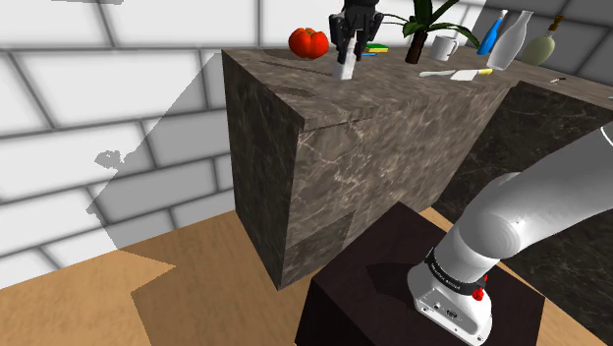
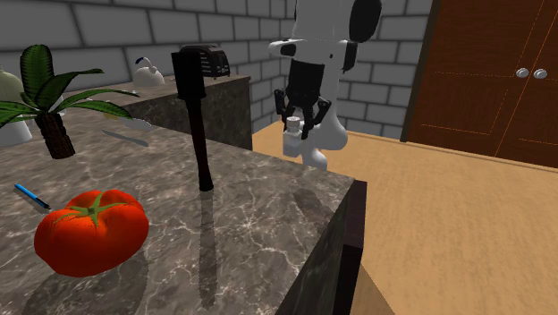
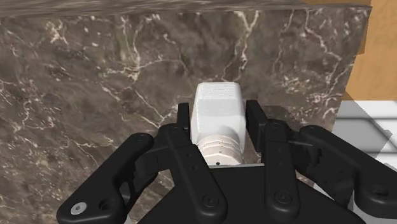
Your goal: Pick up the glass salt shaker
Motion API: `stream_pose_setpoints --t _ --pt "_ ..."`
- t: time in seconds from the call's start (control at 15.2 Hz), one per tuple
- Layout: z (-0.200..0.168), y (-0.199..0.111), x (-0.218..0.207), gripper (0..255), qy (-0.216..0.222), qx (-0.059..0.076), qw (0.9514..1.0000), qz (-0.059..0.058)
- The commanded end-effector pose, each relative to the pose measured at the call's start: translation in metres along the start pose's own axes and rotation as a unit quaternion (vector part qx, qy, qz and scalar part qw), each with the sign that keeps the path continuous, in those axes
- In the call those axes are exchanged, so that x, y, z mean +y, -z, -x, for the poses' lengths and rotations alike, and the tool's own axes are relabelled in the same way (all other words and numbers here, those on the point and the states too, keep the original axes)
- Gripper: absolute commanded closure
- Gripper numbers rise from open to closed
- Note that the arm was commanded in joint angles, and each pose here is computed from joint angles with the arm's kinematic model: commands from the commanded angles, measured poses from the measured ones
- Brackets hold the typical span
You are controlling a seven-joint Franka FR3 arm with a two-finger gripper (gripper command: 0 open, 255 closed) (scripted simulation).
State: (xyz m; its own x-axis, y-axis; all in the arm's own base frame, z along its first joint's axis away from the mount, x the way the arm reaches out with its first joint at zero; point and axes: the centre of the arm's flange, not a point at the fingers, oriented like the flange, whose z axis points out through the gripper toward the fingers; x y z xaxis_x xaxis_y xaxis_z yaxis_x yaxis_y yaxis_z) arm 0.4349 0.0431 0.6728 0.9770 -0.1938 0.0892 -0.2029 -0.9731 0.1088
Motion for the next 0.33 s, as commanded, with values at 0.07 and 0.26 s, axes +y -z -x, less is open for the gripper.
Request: stream_pose_setpoints --t 0.07,0.26 --pt "-0.001 0.016 0.002 255 0.000 0.000 1.0000 0.000" --pt "-0.002 0.022 0.002 255 0.000 0.000 1.0000 0.000"
